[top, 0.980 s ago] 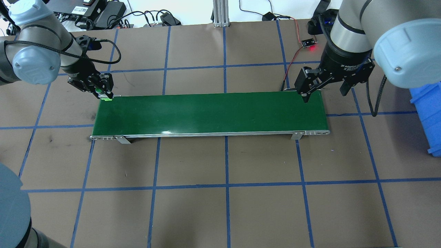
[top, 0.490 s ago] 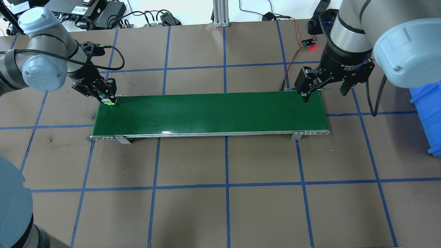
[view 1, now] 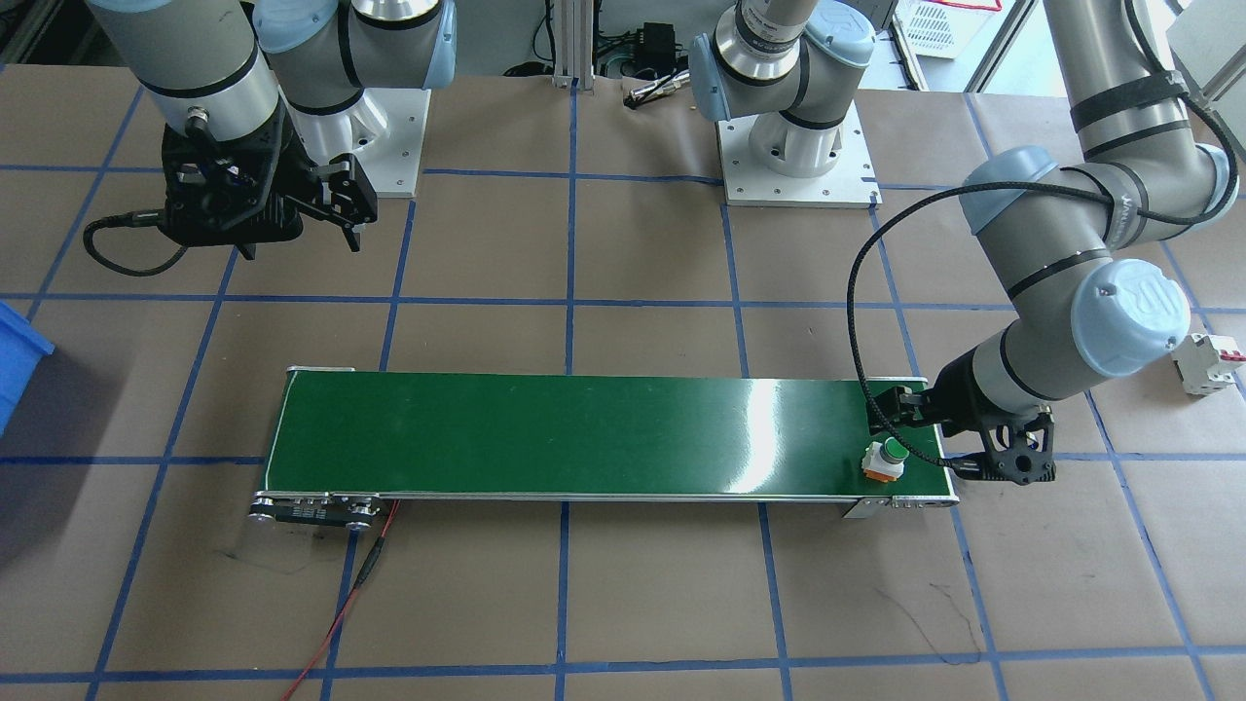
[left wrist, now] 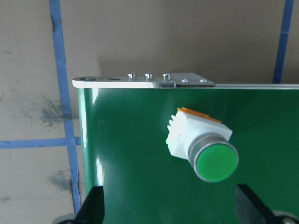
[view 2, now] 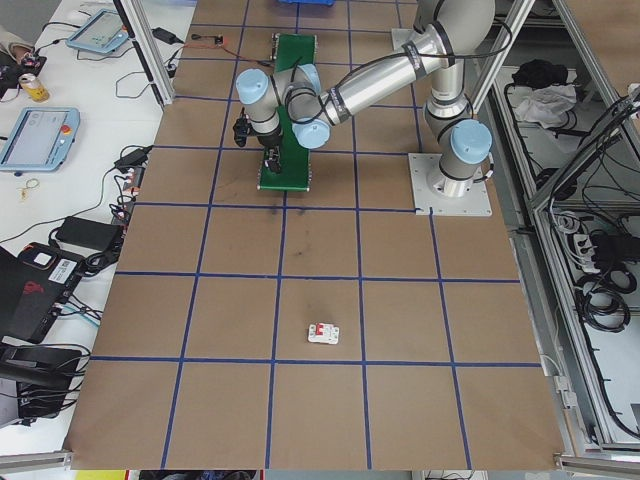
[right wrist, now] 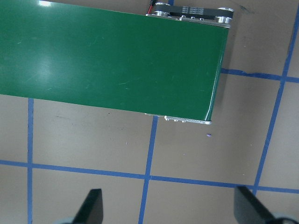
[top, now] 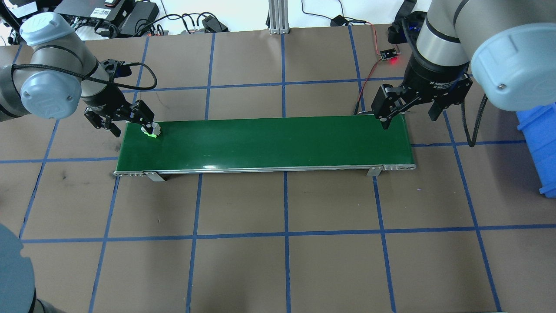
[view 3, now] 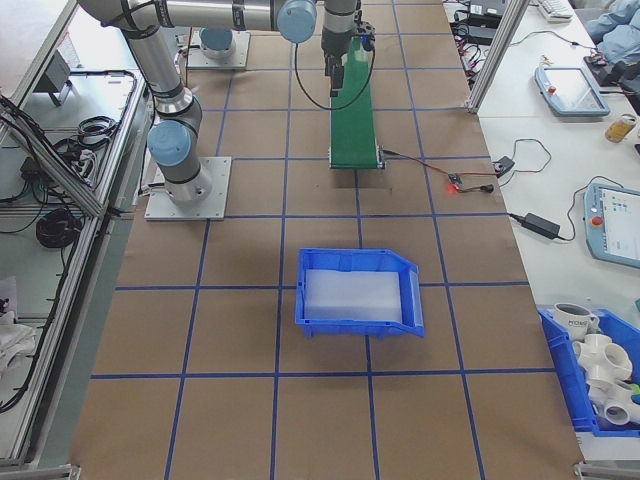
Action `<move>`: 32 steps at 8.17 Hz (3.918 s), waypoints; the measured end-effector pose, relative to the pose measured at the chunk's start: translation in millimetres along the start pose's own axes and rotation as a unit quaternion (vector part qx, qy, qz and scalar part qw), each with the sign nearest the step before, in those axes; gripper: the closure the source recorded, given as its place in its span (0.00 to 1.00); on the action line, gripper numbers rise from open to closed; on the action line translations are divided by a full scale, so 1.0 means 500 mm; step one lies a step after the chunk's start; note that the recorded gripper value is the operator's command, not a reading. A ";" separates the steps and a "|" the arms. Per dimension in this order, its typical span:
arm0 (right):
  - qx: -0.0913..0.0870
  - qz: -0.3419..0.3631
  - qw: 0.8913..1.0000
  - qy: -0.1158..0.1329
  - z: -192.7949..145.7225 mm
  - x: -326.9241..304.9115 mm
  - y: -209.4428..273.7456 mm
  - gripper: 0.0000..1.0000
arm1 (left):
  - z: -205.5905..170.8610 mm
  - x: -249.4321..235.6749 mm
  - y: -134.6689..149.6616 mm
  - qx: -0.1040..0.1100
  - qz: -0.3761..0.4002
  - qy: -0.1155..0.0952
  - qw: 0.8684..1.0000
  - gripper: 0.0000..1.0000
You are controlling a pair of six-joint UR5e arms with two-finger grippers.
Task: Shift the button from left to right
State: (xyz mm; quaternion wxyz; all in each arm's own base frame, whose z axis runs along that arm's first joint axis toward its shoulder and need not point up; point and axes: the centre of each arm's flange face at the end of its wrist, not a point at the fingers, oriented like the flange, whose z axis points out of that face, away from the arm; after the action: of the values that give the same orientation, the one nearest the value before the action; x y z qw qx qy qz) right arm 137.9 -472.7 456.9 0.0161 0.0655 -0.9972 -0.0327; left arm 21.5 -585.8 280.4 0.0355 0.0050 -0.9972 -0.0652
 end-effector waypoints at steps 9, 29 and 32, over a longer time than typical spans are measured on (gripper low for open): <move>-0.001 -0.001 1.000 0.003 0.002 0.001 -0.002 0.00 | -0.224 0.090 0.109 0.033 -0.047 -0.005 0.998 0.00; 0.031 -0.217 0.976 0.007 0.187 0.013 -0.193 0.00 | -0.338 0.025 0.148 0.101 -0.054 -0.012 0.993 0.00; 0.080 -0.321 0.943 -0.031 0.238 -0.007 -0.246 0.00 | -0.333 0.024 0.144 0.098 -0.054 -0.012 0.994 0.00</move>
State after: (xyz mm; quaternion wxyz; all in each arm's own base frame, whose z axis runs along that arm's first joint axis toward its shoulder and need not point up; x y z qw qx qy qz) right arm 153.1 -586.3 329.7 -0.0314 0.3824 -0.9225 0.0414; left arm 21.1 -536.0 455.4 0.0192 0.0616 -0.9974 0.0312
